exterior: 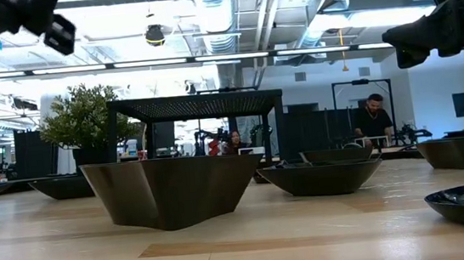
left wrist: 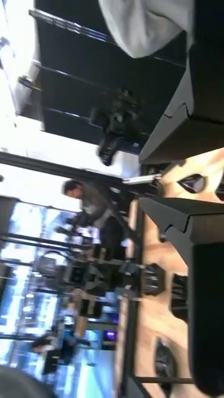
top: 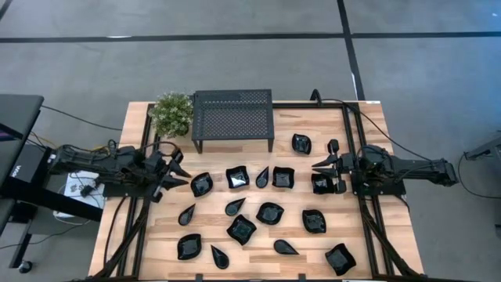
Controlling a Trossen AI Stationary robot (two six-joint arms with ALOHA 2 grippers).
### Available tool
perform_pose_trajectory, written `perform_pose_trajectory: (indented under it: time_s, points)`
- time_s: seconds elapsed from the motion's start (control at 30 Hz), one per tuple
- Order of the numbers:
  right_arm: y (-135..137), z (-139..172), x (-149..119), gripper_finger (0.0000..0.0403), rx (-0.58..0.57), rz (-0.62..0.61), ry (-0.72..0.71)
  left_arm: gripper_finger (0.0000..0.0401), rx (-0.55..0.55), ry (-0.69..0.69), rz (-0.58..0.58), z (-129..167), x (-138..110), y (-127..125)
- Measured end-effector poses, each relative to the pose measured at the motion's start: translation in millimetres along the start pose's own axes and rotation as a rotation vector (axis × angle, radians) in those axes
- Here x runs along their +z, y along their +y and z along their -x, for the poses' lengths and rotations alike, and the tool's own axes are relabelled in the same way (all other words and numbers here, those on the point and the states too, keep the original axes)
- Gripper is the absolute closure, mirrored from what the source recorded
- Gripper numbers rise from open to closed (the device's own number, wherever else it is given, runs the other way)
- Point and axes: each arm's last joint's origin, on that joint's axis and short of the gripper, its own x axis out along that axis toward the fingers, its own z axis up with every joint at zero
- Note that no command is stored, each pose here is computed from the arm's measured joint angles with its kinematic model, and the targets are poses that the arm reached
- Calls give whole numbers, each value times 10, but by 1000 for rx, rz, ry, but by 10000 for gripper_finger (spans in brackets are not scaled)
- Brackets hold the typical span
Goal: Pick & Place Mini shaped plates
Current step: Put the black distorted square plate on the shelf
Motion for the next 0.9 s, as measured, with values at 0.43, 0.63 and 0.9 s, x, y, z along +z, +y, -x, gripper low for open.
perform_pose_trajectory:
  time_s: [0.43, 0.63, 0.9]
  points:
    - [0, 0, 0, 363, 0, 0, 0, 301, 48, 302, -11, -750, 343, 51]
    - [0, 0, 0, 364, 0, 0, 0, 301, 56, 348, 33, -750, 230, 60]
    - [0, 0, 0, 364, 0, 0, 0, 301, 32, 445, 46, -746, -51, -120]
